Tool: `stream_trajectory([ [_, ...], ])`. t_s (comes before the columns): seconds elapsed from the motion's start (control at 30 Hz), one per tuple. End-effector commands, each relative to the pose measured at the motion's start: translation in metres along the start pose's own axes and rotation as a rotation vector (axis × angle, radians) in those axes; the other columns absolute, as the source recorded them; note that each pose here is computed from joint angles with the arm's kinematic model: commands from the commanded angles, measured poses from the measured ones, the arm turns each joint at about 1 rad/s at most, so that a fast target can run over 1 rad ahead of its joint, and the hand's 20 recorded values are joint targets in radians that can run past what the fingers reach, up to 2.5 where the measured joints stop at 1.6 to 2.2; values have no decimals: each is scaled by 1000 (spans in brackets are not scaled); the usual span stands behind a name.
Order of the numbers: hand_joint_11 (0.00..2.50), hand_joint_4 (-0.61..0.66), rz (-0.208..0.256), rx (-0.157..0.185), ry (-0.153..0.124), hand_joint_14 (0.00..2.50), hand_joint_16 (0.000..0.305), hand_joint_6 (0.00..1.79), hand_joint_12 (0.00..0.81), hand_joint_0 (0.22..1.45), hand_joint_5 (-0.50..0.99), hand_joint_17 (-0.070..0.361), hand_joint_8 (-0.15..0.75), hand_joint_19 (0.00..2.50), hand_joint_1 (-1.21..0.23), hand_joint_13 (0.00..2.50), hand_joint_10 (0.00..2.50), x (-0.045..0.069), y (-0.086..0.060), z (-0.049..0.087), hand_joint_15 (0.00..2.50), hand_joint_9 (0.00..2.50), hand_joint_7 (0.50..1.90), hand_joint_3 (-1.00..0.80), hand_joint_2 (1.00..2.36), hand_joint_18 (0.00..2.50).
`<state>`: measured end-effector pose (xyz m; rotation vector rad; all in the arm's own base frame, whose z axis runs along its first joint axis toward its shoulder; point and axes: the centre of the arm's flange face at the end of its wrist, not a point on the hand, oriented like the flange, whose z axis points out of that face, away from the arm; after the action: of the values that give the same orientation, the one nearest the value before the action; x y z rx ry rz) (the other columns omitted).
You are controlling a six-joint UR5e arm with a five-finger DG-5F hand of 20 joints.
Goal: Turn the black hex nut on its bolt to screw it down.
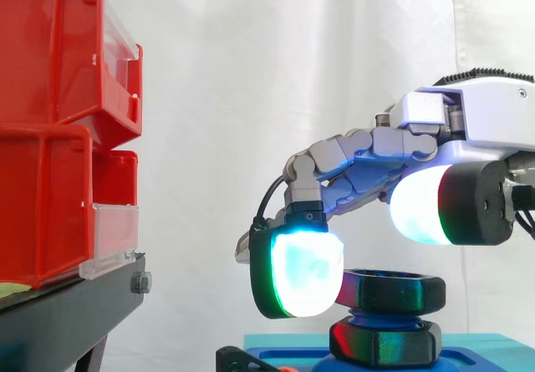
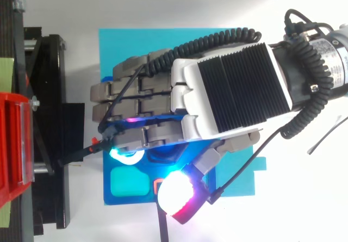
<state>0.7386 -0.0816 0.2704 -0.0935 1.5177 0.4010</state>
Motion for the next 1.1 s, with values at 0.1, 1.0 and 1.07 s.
stream_trajectory([
  [0.1,182,126,-13,7,-3,5,60,504,346,503,-62,135,242,459,-255,462,8,-2,-8,-4,104,497,1294,-500,1000,382],
  [1.0,178,140,-68,-33,-99,5,60,504,347,506,-67,135,243,457,-253,473,7,-27,-54,-21,110,497,1270,-500,1000,399],
  [1.07,174,137,-79,-32,-127,5,60,504,346,505,-68,135,241,455,-253,472,7,-30,-51,-16,103,497,1257,-500,1000,397],
])
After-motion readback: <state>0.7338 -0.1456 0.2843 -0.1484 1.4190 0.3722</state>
